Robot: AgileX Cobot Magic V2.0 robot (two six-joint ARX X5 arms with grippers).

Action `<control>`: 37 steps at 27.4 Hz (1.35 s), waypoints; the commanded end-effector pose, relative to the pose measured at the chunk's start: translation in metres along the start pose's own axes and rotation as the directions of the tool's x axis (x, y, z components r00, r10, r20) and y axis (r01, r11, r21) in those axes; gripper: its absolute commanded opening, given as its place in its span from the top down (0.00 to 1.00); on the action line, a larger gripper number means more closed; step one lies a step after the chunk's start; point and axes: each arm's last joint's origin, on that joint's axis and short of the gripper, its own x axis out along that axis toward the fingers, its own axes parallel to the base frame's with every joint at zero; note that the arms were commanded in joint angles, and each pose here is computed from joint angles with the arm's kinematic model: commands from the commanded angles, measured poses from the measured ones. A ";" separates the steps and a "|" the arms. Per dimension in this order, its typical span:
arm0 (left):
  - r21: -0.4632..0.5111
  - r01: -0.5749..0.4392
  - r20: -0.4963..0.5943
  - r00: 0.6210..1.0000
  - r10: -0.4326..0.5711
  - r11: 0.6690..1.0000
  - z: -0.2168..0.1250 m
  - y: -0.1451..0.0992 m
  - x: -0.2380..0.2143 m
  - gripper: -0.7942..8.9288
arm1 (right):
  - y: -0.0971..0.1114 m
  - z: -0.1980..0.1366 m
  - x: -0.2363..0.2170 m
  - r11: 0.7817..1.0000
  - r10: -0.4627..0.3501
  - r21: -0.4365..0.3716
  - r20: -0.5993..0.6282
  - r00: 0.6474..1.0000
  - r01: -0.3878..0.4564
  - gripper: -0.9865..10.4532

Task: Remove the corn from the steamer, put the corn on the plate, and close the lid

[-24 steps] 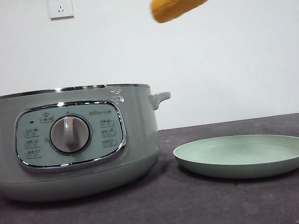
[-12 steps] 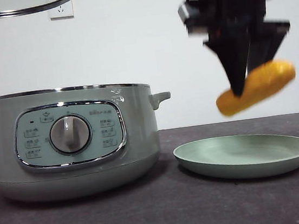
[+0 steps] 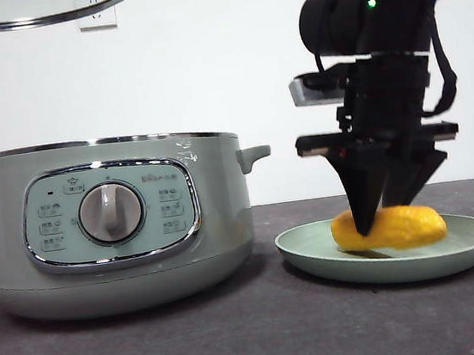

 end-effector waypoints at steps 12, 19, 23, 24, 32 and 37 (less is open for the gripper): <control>-0.010 0.007 0.035 0.999 -0.006 1.000 0.008 -0.001 0.012 0.93 | -0.002 -0.004 0.005 1.000 -0.008 0.029 0.002 1.000 0.008 0.61; -0.007 0.003 -0.019 1.000 -0.003 1.000 0.004 -0.002 0.029 0.93 | -0.003 -0.004 -0.012 0.999 -0.003 0.033 0.037 0.999 0.001 0.61; -0.005 0.000 -0.066 0.998 0.000 1.000 0.000 -0.003 0.045 0.93 | -0.005 -0.008 -0.038 0.999 0.000 0.040 0.085 0.996 -0.003 0.61; -0.004 0.000 -0.076 0.997 0.000 1.000 0.000 -0.003 0.049 0.93 | -0.005 -0.008 -0.044 0.999 0.000 0.041 0.099 0.995 -0.004 0.61; -0.011 0.050 -0.116 0.992 -0.051 0.999 -0.006 -0.006 0.087 0.93 | -0.011 -0.024 -0.107 0.998 -0.001 0.055 0.248 0.969 -0.013 0.61; -0.007 0.061 -0.140 0.988 -0.061 0.998 -0.011 -0.010 0.105 0.93 | -0.014 -0.037 -0.136 0.998 -0.002 0.060 0.317 0.949 -0.018 0.61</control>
